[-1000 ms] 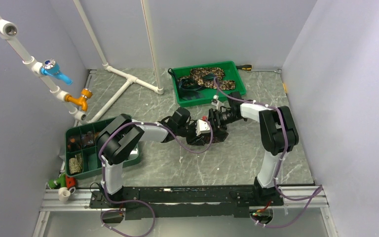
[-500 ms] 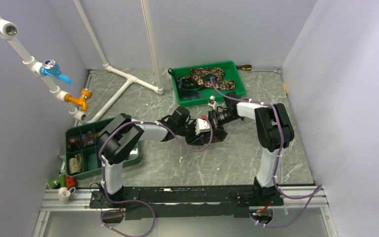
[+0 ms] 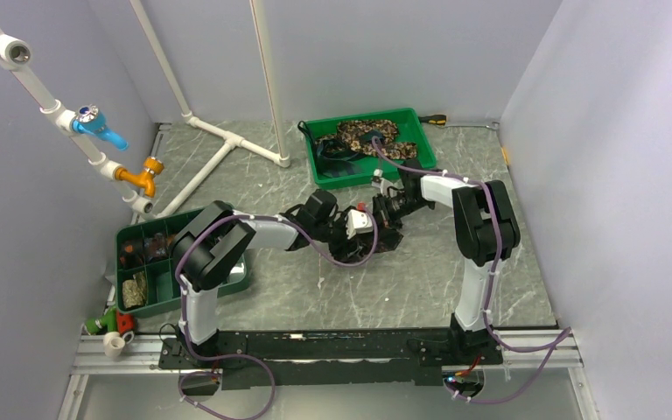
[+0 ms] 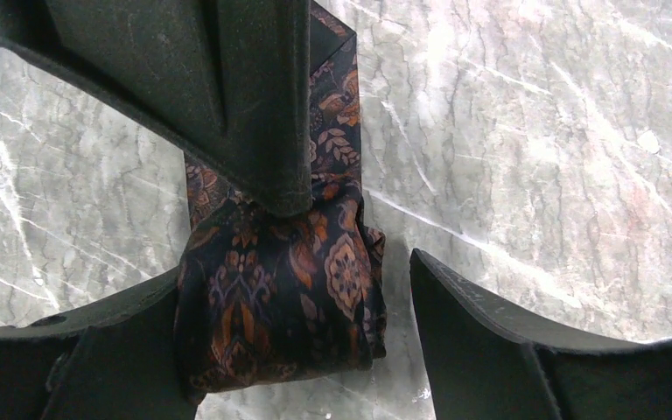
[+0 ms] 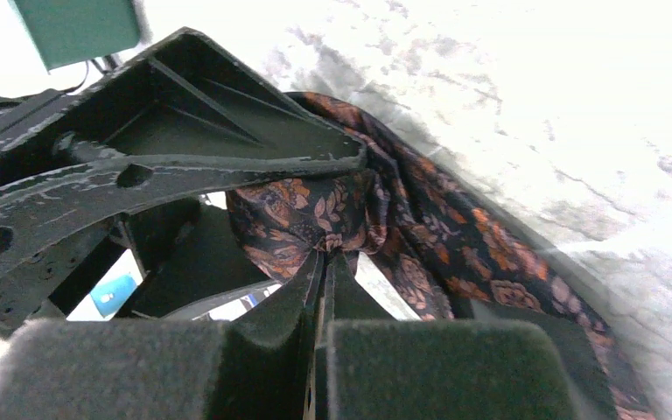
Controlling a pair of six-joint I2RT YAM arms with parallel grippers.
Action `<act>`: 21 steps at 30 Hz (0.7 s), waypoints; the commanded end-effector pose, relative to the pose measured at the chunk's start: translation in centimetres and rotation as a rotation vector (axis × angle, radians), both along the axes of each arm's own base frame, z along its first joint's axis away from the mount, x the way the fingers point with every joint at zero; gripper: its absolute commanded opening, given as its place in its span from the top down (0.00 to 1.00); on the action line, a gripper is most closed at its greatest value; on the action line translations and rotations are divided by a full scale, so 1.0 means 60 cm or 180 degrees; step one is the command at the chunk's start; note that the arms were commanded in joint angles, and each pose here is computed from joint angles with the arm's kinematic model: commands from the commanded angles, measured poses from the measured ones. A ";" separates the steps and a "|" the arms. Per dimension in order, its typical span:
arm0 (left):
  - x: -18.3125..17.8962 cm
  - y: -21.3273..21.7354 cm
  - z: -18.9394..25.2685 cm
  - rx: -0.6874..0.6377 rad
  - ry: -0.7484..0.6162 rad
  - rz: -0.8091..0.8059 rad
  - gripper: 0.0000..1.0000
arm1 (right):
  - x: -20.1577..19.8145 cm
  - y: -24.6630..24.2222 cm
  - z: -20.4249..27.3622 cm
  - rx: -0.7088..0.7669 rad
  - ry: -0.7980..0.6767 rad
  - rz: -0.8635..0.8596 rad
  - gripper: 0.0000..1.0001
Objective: Roll the ties
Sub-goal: Roll the tie at the center of the board.
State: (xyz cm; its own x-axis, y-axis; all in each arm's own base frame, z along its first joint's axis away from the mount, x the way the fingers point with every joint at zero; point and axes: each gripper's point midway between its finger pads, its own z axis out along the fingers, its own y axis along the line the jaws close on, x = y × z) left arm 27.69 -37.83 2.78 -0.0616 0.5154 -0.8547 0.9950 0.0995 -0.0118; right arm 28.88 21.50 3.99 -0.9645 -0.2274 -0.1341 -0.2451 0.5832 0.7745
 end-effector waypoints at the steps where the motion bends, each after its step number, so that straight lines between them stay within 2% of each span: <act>1: 0.003 -0.007 -0.012 0.0050 0.0186 0.0070 0.21 | 0.044 -0.049 -0.076 -0.0767 -0.0406 0.0003 1.00; 6: 0.017 -0.034 -0.026 0.0072 0.0254 0.0060 0.33 | 0.058 -0.055 -0.081 -0.0827 -0.0480 -0.0036 1.00; 12: 0.002 -0.013 -0.052 0.0266 0.0336 0.0142 0.64 | 0.049 -0.059 -0.086 -0.0846 -0.0482 0.0035 1.00; 17: -0.027 0.031 -0.088 0.0615 0.0373 0.0256 0.72 | 0.046 -0.043 -0.030 -0.0571 -0.0478 0.0148 1.00; 21: -0.050 0.060 -0.114 0.0844 0.0394 0.0271 0.74 | 0.041 -0.038 0.028 -0.0331 -0.0423 0.0177 0.80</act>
State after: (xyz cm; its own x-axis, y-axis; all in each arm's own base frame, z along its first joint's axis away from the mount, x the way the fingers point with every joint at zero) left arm 29.30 -39.34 2.60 -0.0819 0.5155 -0.8530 0.9856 0.1692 0.0076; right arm 30.89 19.62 3.20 -0.9468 -0.2627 -0.1859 -0.3173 0.6655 0.6756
